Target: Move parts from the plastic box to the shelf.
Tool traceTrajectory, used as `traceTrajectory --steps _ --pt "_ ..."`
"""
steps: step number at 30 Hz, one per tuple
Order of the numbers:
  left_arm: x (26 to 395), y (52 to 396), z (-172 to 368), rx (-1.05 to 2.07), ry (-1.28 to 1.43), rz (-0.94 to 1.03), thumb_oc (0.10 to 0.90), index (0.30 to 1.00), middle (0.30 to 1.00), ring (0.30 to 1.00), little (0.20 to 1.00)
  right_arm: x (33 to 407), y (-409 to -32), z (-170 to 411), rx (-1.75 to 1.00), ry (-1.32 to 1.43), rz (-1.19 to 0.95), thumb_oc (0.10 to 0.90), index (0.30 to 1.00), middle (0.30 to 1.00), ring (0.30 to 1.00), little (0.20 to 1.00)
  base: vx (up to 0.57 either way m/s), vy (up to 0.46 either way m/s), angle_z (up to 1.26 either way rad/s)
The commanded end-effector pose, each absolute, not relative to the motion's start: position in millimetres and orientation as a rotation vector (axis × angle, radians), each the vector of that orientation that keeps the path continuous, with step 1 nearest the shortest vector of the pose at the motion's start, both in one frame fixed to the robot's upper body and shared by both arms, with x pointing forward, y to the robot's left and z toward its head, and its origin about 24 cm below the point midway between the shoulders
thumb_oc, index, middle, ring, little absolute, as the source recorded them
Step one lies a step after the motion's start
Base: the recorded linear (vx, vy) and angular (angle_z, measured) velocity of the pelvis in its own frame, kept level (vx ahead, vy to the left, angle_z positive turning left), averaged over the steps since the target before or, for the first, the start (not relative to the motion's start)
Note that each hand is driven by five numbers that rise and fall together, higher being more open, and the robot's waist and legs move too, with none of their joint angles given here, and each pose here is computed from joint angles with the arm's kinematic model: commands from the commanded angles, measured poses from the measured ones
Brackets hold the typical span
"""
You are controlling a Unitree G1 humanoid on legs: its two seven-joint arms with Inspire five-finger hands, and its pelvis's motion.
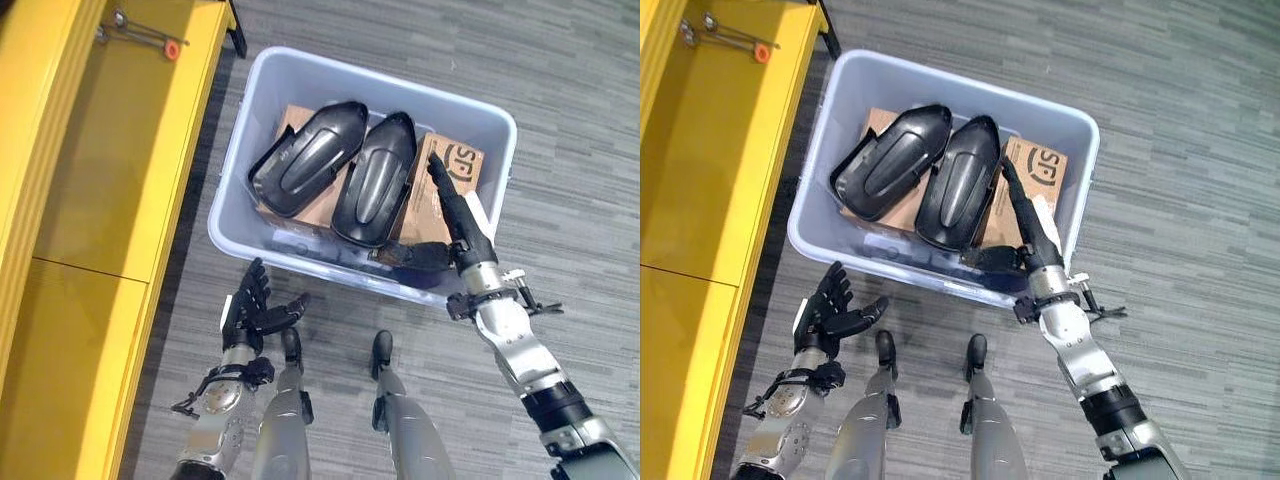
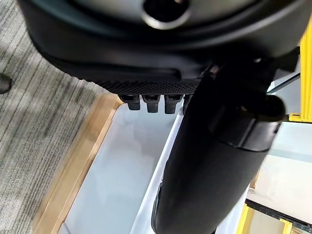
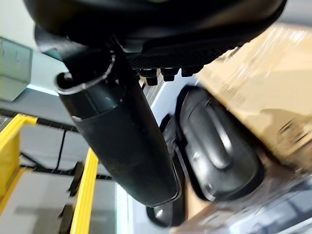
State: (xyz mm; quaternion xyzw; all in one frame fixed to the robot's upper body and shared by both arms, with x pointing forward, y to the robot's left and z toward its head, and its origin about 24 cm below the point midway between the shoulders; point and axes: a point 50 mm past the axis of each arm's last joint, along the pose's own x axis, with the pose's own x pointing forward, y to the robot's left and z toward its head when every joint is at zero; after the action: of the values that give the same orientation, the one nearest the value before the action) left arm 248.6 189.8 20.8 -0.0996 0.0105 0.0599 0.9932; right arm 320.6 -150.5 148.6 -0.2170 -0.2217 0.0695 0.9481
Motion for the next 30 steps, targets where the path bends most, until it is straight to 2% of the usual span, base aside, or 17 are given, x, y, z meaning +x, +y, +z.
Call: traceTrajectory --steps 1,30 --pt "264.1 184.6 55.5 -0.190 -0.146 0.064 0.900 1.000 1.000 1.000 1.000 319.8 -128.9 198.2 -0.424 -0.701 0.124 0.900 1.000 1.000 1.000 1.000 -0.02 -0.024 -0.24" --pt "272.0 171.2 62.3 -0.178 -0.172 0.079 0.900 1.000 1.000 1.000 1.000 342.8 -108.7 202.7 -0.579 -0.706 -0.011 0.900 1.000 1.000 1.000 1.000 0.00 -0.001 -0.01"
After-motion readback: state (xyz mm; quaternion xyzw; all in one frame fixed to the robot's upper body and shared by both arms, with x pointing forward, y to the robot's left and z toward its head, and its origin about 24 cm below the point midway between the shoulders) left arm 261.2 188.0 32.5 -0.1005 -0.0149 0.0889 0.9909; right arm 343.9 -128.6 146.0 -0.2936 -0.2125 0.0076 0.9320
